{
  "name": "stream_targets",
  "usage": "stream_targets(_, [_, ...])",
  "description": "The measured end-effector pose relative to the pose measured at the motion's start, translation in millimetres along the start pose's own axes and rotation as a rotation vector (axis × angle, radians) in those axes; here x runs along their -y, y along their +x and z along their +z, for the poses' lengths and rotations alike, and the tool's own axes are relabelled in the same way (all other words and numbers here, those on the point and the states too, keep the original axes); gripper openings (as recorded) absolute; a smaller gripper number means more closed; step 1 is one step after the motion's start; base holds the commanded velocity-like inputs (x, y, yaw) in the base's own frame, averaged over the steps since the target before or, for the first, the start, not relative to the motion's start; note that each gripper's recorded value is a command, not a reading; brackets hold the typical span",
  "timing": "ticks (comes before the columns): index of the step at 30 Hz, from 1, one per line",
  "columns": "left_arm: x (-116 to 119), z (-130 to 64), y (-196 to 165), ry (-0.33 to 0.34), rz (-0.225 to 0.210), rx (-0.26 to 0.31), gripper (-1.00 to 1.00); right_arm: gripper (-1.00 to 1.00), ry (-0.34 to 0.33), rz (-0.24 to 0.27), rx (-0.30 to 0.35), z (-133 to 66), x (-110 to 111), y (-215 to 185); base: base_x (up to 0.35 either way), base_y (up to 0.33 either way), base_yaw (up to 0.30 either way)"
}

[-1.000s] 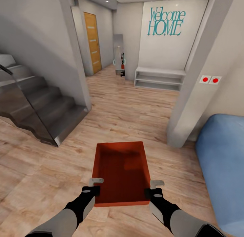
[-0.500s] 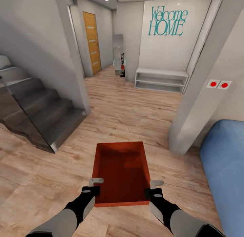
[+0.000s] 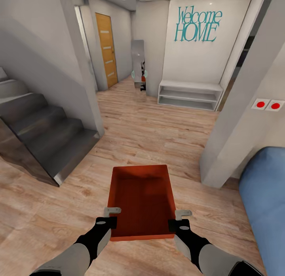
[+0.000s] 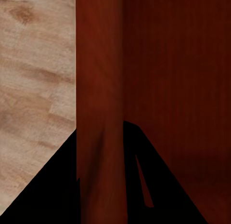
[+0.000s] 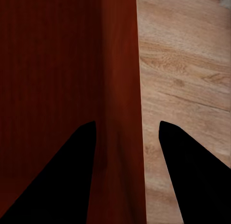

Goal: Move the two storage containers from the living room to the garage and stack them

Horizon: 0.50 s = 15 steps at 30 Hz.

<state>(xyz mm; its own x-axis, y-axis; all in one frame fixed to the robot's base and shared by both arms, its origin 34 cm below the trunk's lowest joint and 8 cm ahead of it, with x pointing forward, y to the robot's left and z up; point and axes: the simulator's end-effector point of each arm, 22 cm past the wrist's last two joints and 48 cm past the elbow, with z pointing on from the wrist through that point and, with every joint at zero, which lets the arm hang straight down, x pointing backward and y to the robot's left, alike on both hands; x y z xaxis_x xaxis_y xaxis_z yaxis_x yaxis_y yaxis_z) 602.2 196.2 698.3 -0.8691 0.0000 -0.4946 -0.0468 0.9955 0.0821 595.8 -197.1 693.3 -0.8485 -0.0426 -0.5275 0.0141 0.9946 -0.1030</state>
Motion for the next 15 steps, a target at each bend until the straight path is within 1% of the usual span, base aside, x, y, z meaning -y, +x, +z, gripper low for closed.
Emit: stream_targets(15, [0.0,0.0,0.1,0.0,0.0,0.0,-1.0,-1.0,0.0,0.0,0.0,0.0,0.0,0.1,0.324,0.0,0.0])
